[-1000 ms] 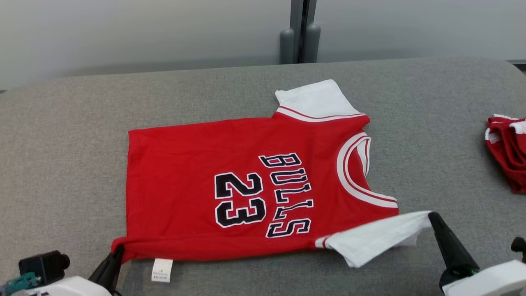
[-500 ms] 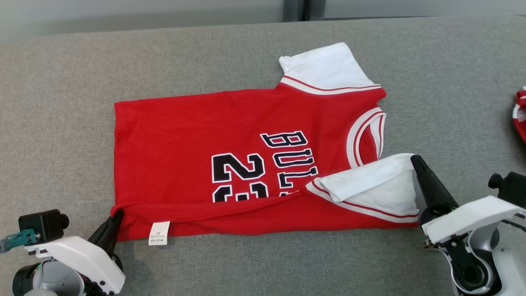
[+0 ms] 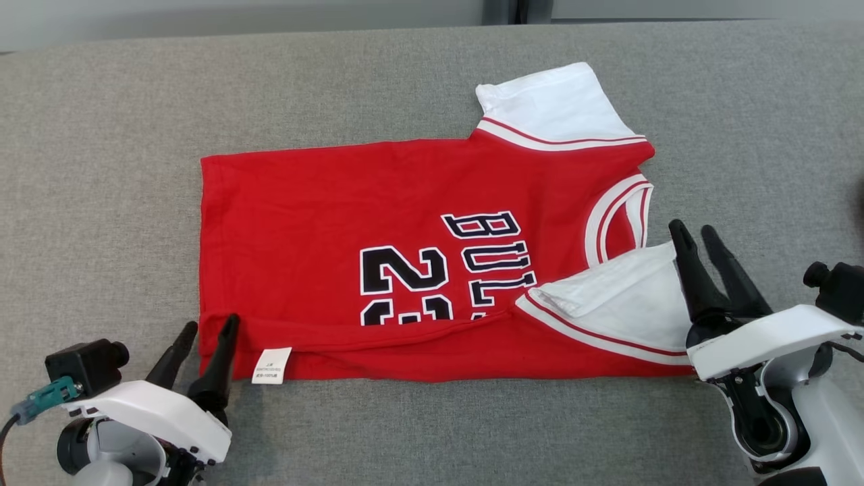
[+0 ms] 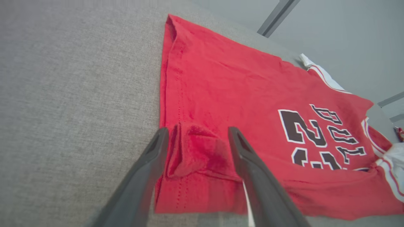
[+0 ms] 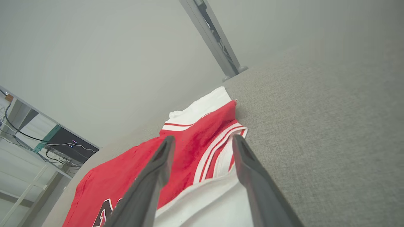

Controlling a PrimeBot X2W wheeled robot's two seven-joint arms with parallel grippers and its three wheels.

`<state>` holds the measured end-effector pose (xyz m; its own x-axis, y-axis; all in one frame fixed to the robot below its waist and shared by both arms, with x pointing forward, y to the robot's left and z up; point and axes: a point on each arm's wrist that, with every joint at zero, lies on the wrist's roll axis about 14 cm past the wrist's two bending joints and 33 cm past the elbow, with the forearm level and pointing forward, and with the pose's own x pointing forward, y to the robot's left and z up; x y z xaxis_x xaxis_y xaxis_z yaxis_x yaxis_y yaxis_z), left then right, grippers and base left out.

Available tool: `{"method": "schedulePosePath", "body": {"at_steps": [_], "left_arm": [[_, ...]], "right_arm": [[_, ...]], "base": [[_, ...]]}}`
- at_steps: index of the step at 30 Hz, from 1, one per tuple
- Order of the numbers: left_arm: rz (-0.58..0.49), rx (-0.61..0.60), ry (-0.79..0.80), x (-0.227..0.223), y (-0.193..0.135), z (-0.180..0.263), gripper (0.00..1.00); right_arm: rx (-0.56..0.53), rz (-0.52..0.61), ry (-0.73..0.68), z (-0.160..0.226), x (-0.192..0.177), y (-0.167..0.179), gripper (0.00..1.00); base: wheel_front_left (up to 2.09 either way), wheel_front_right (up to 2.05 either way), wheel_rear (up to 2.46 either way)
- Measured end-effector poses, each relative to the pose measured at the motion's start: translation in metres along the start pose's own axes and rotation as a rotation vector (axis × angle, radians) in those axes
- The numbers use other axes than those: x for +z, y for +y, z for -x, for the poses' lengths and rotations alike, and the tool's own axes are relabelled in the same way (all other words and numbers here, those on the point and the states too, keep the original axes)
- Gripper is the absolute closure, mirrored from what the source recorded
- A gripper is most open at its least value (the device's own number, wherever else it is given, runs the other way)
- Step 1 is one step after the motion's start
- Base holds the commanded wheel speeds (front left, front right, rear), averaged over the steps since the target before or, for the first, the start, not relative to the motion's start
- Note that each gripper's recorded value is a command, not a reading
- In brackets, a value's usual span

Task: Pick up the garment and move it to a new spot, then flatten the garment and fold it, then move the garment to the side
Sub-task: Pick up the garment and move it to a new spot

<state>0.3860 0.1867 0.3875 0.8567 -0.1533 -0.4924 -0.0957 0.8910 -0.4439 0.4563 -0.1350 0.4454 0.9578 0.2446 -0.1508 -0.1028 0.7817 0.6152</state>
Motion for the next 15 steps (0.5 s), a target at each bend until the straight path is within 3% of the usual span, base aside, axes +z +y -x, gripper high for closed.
{"method": "schedulePosePath", "body": {"at_steps": [4, 9, 15], "left_arm": [[0.003, -0.013, -0.121, 0.019, -0.006, 0.004, 0.00], [-0.065, -0.036, -0.313, 0.055, -0.020, 0.015, 0.00], [-0.137, -0.057, -0.519, 0.105, -0.038, 0.029, 0.00]], "right_arm": [[0.028, 0.108, -0.088, 0.004, 0.018, 0.005, 0.00], [0.062, 0.288, -0.184, 0.012, 0.042, 0.013, 0.00], [0.070, 0.423, -0.261, 0.022, 0.061, 0.024, 0.00]], "base": [[0.00, 0.00, 0.00], [0.00, 0.00, 0.00], [0.00, 0.00, 0.00]]}}
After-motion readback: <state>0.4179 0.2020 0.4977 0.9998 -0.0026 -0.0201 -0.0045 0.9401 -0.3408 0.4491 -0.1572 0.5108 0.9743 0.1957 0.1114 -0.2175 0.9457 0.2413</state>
